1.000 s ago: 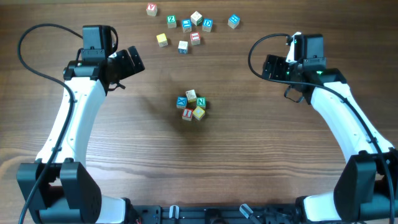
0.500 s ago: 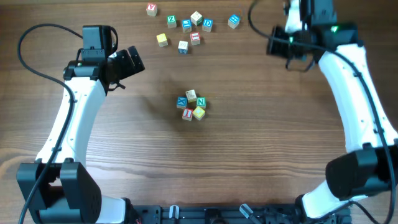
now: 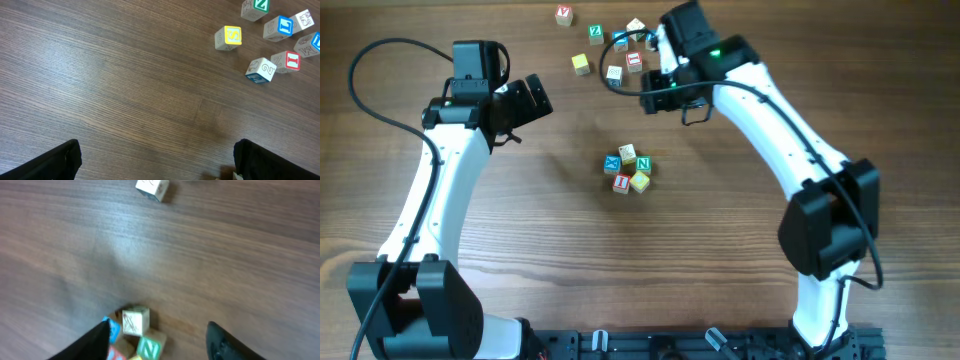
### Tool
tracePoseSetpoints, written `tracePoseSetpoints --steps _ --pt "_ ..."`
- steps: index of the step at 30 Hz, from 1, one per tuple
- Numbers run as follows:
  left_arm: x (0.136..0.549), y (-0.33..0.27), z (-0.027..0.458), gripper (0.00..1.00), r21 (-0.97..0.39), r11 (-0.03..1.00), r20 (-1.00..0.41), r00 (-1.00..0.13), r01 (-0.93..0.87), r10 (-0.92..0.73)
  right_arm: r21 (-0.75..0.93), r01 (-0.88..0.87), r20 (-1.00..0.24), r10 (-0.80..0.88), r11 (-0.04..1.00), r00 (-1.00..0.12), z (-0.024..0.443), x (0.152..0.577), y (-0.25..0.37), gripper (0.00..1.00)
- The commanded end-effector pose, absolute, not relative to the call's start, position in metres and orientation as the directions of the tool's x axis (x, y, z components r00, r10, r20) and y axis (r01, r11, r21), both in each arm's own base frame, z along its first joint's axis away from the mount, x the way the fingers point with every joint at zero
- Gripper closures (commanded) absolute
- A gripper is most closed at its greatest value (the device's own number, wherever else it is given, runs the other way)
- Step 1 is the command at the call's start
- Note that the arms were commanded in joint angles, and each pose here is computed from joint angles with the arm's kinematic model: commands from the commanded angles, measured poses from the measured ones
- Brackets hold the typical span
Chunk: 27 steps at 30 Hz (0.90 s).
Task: Form a circle
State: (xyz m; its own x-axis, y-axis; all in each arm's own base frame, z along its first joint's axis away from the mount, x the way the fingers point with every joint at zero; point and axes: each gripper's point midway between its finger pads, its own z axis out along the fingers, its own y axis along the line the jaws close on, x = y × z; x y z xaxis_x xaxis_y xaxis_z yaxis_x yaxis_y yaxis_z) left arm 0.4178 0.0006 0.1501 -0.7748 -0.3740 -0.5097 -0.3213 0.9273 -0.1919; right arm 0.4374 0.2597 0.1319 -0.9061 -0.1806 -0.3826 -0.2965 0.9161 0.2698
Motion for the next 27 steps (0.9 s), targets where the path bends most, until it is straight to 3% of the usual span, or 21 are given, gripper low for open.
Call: tracePoseSetpoints --steps 1,5,14,17,18,21,22,27 --pt "0.418 0.004 0.149 0.0 -0.187 0.924 -0.511 -0.77 -0.334 -0.382 0.178 -0.303 -0.395 -0.214 0.936 -0.893 0.108 0.444 0.267 0.31" --pt "0.418 0.004 0.149 0.0 -0.188 0.924 -0.511 -0.77 -0.334 -0.382 0.137 -0.338 -0.424 -0.253 0.931 -0.869 0.101 0.446 0.279 0.25" --pt "0.418 0.004 0.149 0.0 -0.188 0.924 -0.511 -0.77 -0.334 -0.382 0.137 -0.353 -0.421 -0.269 0.925 -0.866 0.099 0.441 0.286 0.25" --pt "0.418 0.004 0.149 0.0 -0.188 0.924 -0.511 -0.77 -0.334 -0.382 0.136 -0.356 -0.419 -0.272 0.925 -0.867 0.097 0.439 0.287 0.31" --pt "0.418 0.004 0.149 0.0 -0.188 0.924 -0.511 -0.77 -0.334 -0.382 0.136 -0.355 -0.416 -0.272 0.925 -0.868 0.094 0.439 0.287 0.4" --pt "0.418 0.004 0.149 0.0 -0.188 0.924 -0.511 -0.77 -0.334 -0.382 0.136 -0.355 -0.414 -0.272 0.925 -0.869 0.085 0.438 0.286 0.85" --pt "0.418 0.004 0.149 0.0 -0.188 0.924 -0.511 -0.77 -0.334 -0.382 0.137 -0.355 -0.413 -0.272 0.925 -0.869 0.081 0.437 0.286 0.94" --pt "0.418 0.004 0.149 0.0 -0.187 0.924 -0.511 -0.77 -0.334 -0.382 0.199 -0.288 -0.384 -0.196 0.937 -0.902 0.066 0.43 0.289 0.95"
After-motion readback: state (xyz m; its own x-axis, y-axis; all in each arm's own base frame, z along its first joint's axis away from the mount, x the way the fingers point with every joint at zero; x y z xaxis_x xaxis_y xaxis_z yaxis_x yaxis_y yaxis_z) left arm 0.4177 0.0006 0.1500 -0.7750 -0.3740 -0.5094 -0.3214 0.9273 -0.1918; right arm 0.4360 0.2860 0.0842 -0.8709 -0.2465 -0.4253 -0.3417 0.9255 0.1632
